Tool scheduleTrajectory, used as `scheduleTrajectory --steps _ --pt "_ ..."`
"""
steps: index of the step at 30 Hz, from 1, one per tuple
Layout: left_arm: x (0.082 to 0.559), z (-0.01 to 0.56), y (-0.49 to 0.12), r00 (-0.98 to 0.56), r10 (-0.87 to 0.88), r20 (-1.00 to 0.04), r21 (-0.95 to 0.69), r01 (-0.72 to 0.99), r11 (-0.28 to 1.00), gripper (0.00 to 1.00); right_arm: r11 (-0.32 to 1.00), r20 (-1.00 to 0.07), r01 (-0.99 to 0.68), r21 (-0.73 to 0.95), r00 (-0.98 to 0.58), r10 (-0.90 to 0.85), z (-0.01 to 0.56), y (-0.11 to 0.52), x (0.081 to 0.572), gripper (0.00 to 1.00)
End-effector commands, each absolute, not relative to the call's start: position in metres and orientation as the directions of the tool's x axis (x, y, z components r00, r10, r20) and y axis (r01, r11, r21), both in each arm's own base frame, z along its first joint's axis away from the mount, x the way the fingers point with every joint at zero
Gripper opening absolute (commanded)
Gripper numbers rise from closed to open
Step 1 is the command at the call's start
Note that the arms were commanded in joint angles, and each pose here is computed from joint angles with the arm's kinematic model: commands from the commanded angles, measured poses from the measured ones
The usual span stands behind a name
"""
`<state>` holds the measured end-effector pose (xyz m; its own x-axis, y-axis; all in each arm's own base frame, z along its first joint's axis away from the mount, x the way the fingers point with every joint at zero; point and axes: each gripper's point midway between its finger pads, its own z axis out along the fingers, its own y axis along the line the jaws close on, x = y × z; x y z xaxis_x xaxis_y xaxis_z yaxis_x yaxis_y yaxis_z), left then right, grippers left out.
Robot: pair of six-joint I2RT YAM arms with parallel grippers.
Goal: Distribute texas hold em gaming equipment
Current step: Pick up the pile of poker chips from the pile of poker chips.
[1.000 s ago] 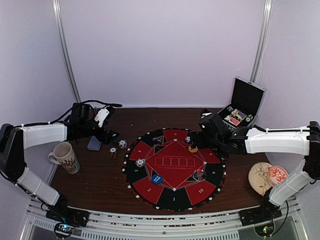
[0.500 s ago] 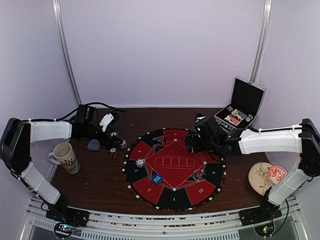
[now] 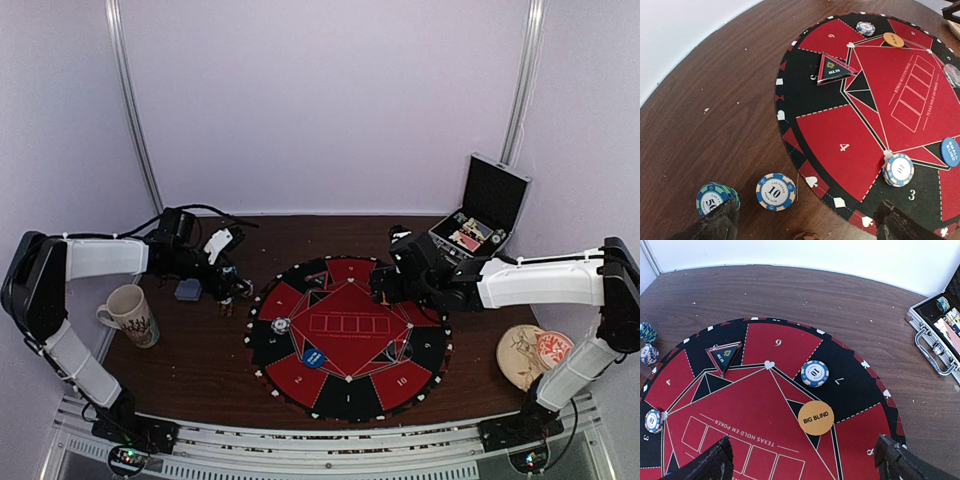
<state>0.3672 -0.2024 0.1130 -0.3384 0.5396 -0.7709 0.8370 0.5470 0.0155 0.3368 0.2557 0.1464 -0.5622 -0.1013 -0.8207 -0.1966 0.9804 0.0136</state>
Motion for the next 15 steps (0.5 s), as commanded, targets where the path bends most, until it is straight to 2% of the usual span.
scheduleTrajectory --steps 1,15 --pt "0.376 0.104 -0.206 -0.341 0.57 -0.747 0.03 0.84 0.542 0.98 0.979 -0.84 -0.2 0.028 -0.535 -0.085 0.156 0.259 0.34 1.0" --pt "0.383 0.084 -0.209 -0.367 0.604 -0.707 0.047 0.828 0.558 0.97 0.977 -0.829 -0.213 0.024 -0.551 -0.099 0.147 0.265 0.342 0.98"
